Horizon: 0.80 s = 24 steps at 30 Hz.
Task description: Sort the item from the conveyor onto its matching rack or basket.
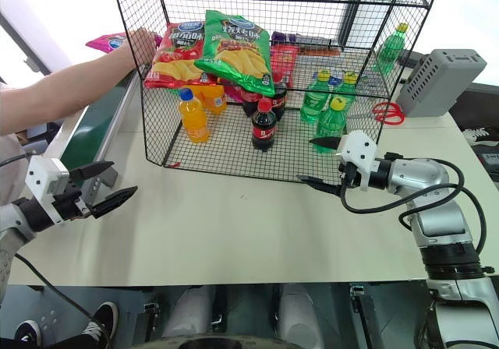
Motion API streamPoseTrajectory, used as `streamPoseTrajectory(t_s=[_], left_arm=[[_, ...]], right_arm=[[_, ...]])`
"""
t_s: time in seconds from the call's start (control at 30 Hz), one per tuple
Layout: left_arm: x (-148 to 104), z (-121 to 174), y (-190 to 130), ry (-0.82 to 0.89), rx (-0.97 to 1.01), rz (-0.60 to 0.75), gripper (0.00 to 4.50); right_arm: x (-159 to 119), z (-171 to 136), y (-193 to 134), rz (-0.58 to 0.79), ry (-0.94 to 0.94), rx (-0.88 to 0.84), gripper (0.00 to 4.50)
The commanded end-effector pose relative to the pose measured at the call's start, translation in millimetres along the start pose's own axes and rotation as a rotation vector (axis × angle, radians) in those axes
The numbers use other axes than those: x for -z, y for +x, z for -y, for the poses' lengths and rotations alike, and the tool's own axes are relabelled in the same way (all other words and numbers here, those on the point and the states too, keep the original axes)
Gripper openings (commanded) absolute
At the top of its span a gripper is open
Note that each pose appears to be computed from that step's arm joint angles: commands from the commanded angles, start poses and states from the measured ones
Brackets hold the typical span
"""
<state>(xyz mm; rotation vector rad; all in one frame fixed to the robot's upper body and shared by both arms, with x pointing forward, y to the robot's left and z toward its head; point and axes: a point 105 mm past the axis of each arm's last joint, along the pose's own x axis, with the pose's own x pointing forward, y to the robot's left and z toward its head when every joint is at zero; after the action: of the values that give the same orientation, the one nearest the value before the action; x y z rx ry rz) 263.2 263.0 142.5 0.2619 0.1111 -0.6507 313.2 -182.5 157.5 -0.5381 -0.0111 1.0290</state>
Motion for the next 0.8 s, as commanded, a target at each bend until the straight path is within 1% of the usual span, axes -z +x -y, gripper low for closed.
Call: streamPoseTrajectory(t_s=[0.03, 0.17, 0.43, 0.63, 0.7, 0.8], left_arm=[[-13.0, -5.6, -3.7, 0.048, -0.023, 0.025, 4.50], [-16.8, -7.0, -3.4, 0.068, -0.028, 0.048, 4.50], [-13.1, -5.8, -5.2, 0.055, -0.014, 0.022, 4.50], [-9.3, -5.1, -5.3, 0.037, -0.014, 0.012, 4.50], [-11.2, -6.9, -5.1, 0.067, -0.035, 0.022, 4.50], [-11.4, -4.5, -5.5, 0.061, -0.020, 0.028, 4.50]], right_arm=[[-10.2, 2.9, 1.2, 0.033, -0.042, 0.010, 4.46], [-9.6, 2.7, 2.6, 0.032, -0.046, 0.009, 4.46], [-13.9, 3.7, 7.4, 0.046, -0.053, 0.008, 4.46], [-13.4, 0.6, 16.7, 0.063, -0.051, 0.015, 4.46], [-14.2, 0.2, 19.2, 0.067, -0.059, 0.015, 4.46], [-17.5, 1.8, 24.6, 0.083, -0.062, 0.022, 4.46]])
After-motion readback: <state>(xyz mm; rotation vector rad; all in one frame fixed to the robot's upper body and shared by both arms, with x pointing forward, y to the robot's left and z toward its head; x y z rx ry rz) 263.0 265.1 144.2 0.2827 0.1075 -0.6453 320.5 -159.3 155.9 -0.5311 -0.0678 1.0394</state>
